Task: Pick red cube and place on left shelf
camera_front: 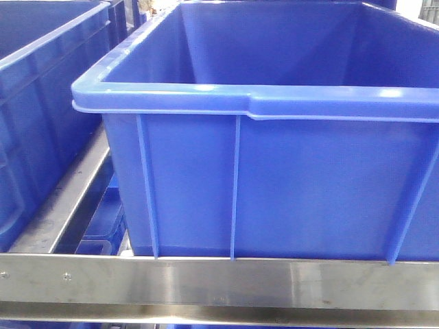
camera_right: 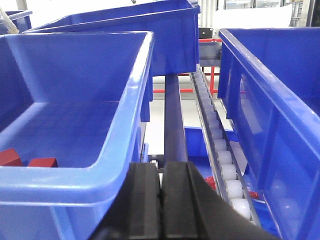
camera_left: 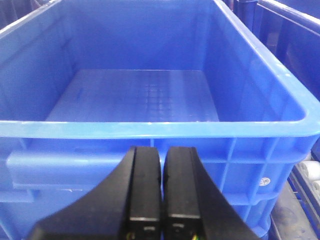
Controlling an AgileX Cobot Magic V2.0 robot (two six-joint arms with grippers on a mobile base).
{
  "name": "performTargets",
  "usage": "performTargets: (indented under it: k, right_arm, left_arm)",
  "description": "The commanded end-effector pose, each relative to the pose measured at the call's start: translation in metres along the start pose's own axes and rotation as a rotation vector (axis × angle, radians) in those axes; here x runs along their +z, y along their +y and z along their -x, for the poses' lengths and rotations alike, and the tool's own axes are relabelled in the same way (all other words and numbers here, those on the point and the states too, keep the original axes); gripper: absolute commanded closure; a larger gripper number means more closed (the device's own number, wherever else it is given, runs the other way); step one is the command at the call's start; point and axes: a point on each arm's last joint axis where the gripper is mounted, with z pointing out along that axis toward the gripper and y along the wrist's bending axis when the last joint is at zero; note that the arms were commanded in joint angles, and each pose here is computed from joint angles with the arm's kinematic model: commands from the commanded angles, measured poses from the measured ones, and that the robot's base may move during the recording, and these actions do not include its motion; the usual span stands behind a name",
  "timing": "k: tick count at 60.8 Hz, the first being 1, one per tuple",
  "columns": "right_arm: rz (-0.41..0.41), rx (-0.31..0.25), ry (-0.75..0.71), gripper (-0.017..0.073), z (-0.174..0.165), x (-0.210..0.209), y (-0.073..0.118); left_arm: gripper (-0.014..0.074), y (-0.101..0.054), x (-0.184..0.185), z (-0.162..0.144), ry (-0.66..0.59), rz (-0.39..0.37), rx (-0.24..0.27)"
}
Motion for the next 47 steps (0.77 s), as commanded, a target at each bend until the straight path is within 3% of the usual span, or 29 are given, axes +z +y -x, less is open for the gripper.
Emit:
performTargets:
  k: [1,47]
  right_arm:
    - [-0.009,-0.008,-0.136,0.0518,0.0155,-0.003,-0.0002]
    - [-0.009,-0.008,-0.136,0.0518,0.0155,-0.003,-0.0002]
  left_arm:
    - [0.0492,-0.0005,-0.0002,0.0008,-0.077,-0.01,-0.008]
    - [0.0492,-0.0005,-0.0002,0.0008,-0.077,-0.01,-0.008]
